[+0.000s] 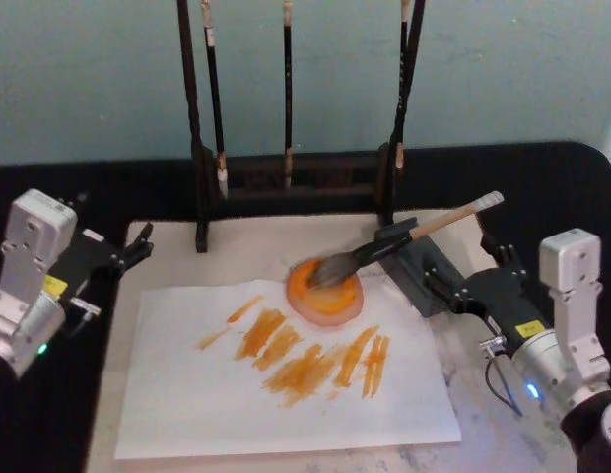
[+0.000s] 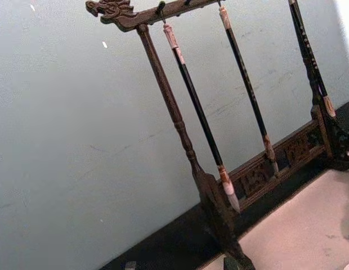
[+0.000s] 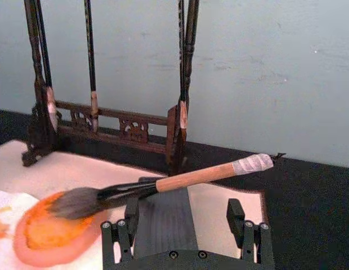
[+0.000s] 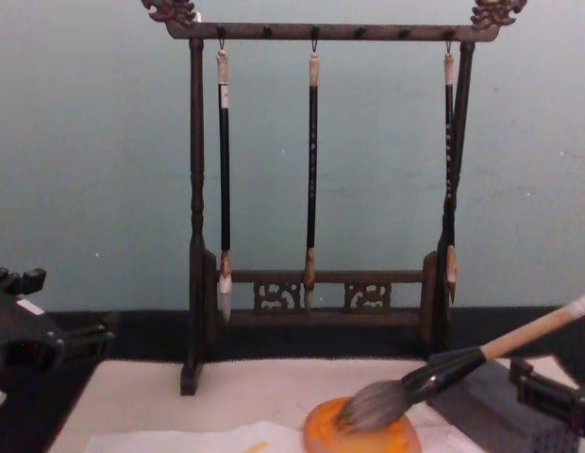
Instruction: Pick up the brush from the inkstone, write on the paper, then place the brush back to its original position.
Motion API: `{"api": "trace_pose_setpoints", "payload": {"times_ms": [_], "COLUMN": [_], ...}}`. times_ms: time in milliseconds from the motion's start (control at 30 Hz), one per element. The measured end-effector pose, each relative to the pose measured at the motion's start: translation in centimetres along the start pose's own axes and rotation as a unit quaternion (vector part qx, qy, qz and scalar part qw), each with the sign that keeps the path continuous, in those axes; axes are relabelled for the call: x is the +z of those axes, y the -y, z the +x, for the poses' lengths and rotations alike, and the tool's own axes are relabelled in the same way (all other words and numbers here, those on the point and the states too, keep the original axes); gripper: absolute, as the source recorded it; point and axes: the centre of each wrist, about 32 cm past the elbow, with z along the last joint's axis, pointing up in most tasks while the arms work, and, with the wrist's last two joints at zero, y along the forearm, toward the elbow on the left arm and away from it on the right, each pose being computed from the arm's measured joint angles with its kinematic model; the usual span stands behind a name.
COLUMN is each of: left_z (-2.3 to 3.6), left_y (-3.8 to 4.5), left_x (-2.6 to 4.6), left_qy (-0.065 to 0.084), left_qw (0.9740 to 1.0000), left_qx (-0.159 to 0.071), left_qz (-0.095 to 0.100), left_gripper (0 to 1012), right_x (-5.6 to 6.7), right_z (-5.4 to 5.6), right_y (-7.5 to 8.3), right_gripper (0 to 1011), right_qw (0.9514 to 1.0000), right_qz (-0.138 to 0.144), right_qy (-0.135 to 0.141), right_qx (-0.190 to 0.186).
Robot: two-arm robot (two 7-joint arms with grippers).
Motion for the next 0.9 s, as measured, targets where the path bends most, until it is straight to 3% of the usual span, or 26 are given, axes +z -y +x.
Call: {"api": "trace_pose_setpoints", "payload": {"times_ms": [200, 900], "left_z": [0.00, 0.00], "left_y": [0.00, 0.00], "left_x": [0.00, 0.00], "left_qy": [0.000, 0.000], "left_qw": [1.0000, 1.0000], "left_qx": [0.000, 0.000], "left_qz": [0.000, 0.000], "left_gripper": [1001, 1001], "right_x": [-0.52, -0.47], "right_z": [-0.12, -0.11], "right_y": [-0.50, -0.42], "right_gripper": [1000, 1000], "right_qw": [0.9998, 0.9998], "right_qz": [-0.004, -0.002], "right_qy": [0.018, 0.018], "right_qx": [-0.005, -0.004]}}
